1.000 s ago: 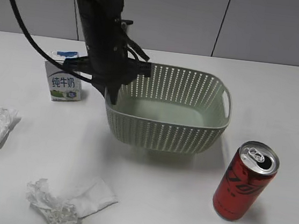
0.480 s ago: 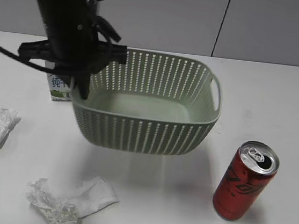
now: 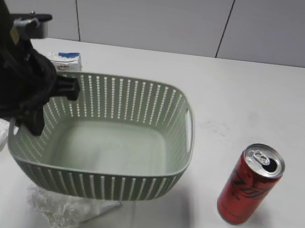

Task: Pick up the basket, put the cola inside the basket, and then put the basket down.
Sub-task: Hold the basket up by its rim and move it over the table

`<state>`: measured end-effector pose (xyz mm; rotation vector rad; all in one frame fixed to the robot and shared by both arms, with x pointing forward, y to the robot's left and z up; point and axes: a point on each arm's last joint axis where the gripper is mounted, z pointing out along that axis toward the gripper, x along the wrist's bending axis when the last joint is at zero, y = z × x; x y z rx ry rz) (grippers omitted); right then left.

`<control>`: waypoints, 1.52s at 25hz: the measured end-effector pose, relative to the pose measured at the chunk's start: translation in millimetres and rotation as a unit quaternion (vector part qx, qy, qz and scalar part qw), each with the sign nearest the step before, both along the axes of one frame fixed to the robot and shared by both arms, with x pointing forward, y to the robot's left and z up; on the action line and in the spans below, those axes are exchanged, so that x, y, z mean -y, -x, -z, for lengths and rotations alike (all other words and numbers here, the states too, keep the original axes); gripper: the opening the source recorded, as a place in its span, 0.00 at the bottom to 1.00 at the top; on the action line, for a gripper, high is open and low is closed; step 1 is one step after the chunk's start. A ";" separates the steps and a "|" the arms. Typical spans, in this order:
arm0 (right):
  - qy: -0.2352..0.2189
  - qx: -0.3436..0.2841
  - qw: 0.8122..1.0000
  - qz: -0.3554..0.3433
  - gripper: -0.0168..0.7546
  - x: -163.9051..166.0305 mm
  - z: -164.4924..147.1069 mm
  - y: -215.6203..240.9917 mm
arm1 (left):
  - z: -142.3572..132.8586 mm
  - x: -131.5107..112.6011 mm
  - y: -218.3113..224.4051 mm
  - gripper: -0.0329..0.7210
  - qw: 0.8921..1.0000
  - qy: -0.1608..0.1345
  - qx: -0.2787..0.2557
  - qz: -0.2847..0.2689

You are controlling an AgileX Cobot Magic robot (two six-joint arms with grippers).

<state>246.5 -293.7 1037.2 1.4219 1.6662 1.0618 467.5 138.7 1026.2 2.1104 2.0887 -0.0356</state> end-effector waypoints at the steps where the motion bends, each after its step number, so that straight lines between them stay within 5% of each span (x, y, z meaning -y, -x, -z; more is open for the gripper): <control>1: 0.000 0.000 1.000 0.000 0.78 0.0 0.0 0.0 | 6.9 -1.6 2.8 0.04 1.000 -0.002 -0.006 -0.001; 9: -0.020 -0.012 1.000 -0.011 0.78 -3.9 -8.6 -3.6 | 37.5 -6.4 13.7 0.04 1.000 0.008 -0.017 -0.014; 15: -0.054 -0.096 0.993 -0.033 0.78 -15.0 -44.9 -34.5 | 37.3 -6.0 12.4 0.04 1.000 0.010 -0.009 -0.011; 26: -0.033 -0.242 0.965 -0.094 0.78 -34.5 -86.6 -127.3 | 36.7 -4.7 8.5 0.04 0.999 0.013 0.018 0.023; 30: -0.022 -0.293 0.947 -0.127 0.78 -48.5 -83.3 -161.7 | 36.5 -4.8 7.4 0.04 0.999 0.012 0.025 0.027; 38: 0.077 -0.403 0.891 -0.193 0.78 -96.8 -36.9 -208.1 | 36.5 -5.5 6.7 0.04 0.999 0.008 0.029 0.031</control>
